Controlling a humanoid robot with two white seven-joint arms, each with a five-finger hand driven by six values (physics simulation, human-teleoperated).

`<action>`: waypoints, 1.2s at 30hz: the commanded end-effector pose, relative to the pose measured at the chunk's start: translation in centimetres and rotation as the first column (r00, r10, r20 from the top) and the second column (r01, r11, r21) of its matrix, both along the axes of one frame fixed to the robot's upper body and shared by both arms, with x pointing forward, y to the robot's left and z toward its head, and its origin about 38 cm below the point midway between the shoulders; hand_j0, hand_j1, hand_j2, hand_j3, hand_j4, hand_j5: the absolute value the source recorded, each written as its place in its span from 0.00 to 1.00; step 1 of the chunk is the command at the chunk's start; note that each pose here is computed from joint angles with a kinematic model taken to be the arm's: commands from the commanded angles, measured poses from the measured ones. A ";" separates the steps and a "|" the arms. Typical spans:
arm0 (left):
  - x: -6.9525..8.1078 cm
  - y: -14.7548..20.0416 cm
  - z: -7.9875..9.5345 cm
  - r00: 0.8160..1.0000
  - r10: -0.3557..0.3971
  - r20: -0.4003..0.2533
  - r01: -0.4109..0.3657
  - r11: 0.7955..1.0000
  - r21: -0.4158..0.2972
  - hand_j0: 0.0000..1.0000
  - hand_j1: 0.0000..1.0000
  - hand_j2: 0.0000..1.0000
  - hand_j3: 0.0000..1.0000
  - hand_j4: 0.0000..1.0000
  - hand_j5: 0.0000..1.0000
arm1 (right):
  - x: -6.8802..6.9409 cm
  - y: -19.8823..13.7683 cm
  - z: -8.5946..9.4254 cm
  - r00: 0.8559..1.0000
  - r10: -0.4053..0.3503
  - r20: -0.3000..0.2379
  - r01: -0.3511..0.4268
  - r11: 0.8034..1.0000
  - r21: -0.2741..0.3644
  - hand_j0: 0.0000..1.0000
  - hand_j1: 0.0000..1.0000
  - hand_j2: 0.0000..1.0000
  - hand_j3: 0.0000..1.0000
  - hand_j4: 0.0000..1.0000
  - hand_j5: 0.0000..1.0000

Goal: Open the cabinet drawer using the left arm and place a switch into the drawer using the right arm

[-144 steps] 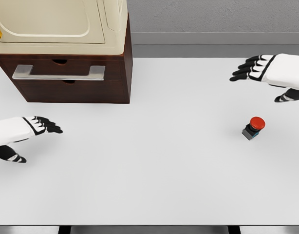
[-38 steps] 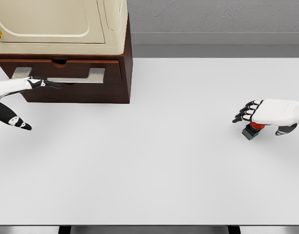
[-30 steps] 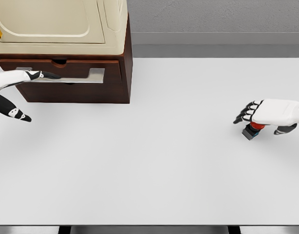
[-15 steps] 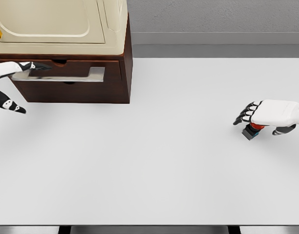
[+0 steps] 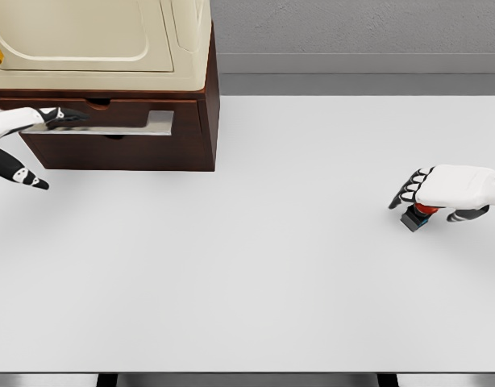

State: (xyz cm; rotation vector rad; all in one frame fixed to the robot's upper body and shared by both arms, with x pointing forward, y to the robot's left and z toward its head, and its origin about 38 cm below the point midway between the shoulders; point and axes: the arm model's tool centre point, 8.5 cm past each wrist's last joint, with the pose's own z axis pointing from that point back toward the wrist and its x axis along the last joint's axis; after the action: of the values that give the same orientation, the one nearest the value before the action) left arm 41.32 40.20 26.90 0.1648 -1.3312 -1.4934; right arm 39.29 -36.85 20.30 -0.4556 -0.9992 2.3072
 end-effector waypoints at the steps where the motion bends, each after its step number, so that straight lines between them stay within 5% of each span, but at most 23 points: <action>1: 0.0 -0.4 -0.2 1.000 -0.014 0.001 0.014 1.000 0.002 1.00 1.00 1.00 1.00 1.00 1.00 | 0.0 -0.1 0.0 1.000 -0.004 0.000 0.004 1.000 0.002 0.84 0.84 0.84 0.84 0.84 0.84; 36: -4.1 -4.0 0.9 0.971 -0.236 0.027 0.235 0.971 0.052 1.00 1.00 1.00 1.00 1.00 1.00 | 0.0 0.0 0.1 1.000 -0.003 0.002 0.003 1.000 0.004 0.85 0.85 0.85 0.85 0.85 0.85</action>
State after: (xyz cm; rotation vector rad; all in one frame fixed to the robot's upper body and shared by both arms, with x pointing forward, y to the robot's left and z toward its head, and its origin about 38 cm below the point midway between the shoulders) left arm 38.14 38.91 27.14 0.3256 -1.2085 -1.8531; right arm 39.28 -36.84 20.32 -0.4556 -1.0010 2.3063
